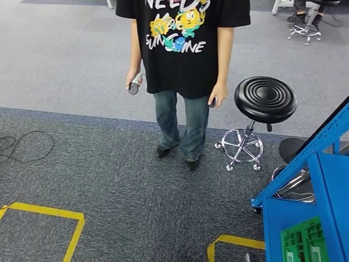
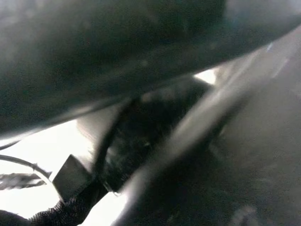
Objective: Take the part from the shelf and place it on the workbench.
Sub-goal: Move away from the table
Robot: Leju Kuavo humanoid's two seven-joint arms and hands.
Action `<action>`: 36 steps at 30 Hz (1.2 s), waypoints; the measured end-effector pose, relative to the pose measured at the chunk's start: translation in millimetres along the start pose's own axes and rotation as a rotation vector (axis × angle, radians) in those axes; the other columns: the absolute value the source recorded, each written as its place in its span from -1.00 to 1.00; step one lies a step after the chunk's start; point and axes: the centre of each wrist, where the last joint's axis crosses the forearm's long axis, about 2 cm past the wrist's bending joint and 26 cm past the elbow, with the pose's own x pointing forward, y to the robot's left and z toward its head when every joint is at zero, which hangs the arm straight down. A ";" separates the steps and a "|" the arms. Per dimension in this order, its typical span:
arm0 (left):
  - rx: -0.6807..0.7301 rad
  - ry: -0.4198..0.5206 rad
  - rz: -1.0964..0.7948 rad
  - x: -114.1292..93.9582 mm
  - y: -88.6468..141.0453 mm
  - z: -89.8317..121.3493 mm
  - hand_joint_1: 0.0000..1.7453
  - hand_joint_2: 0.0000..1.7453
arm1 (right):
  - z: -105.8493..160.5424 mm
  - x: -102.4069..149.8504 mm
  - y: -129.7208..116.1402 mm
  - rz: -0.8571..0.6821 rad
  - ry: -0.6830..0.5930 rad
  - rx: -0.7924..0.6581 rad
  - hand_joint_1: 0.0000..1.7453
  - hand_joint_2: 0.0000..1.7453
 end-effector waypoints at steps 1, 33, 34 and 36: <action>0.000 -0.018 0.002 -0.7 0.4 0.0 -1.00 -1.00 | 0.3 -0.5 1.0 0.013 0.001 0.005 -1.00 -1.00; 0.043 0.016 0.064 -9.5 -2.5 1.5 -1.00 -1.00 | 1.4 0.8 12.0 0.144 0.008 0.060 -1.00 -1.00; 0.044 0.017 0.066 -9.8 -2.3 1.5 -1.00 -1.00 | 1.4 1.3 13.2 0.144 0.008 0.063 -1.00 -1.00; 0.045 0.019 0.068 -9.9 -1.9 1.4 -1.00 -1.00 | 1.8 0.7 14.7 0.146 0.009 0.068 -1.00 -1.00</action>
